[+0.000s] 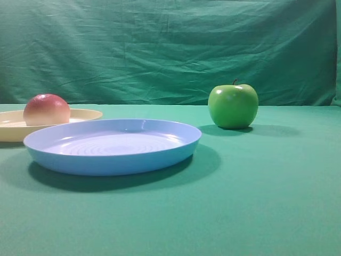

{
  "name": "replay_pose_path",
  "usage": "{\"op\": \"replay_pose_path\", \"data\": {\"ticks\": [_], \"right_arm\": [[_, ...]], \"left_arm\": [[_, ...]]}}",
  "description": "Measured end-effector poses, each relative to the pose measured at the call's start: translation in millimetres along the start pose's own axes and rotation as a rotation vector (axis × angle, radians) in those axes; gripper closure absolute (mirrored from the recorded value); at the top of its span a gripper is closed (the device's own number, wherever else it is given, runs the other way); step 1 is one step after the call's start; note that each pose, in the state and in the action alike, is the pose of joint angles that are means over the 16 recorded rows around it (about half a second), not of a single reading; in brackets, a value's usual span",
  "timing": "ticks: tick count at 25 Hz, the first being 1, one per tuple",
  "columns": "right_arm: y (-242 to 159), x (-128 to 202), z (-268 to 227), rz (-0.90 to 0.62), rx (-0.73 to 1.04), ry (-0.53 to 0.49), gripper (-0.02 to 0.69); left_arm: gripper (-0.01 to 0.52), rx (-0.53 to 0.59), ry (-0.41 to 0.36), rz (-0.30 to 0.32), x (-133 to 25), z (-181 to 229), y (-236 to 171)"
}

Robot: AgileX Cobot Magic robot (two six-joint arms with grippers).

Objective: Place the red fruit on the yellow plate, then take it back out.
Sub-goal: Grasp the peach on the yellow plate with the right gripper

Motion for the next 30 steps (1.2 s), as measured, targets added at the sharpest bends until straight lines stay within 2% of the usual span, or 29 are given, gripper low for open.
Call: {"op": "replay_pose_path", "data": {"ticks": [10, 19, 24, 30], "right_arm": [[-44.4, -30.5, -35.7, 0.102, -0.13, -0.249, 0.665], [-112.5, -50.1, -41.0, 0.15, -0.258, -0.473, 0.665], [-153.4, -57.4, -30.0, 0.152, -0.276, -0.536, 0.665], [-196.5, -65.0, -10.9, 0.161, -0.236, -0.561, 0.665]], "left_arm": [[0.514, 0.0, 0.0, 0.0, 0.0, 0.0, 0.0], [0.514, 0.0, 0.0, 0.0, 0.0, 0.0, 0.0], [0.514, 0.0, 0.0, 0.0, 0.0, 0.0, 0.0], [0.514, 0.0, 0.0, 0.0, 0.0, 0.0, 0.0]]}}
Point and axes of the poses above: a point on each arm's last joint axis where the gripper is mounted, z pointing out along that axis toward the gripper, x along the wrist's bending axis when the last joint is at zero, y = z × x, the point moved 4 cm from there along z, pointing out along that axis toward the gripper, and after that the axes turned 1 degree about z, right-handed, at the moved point
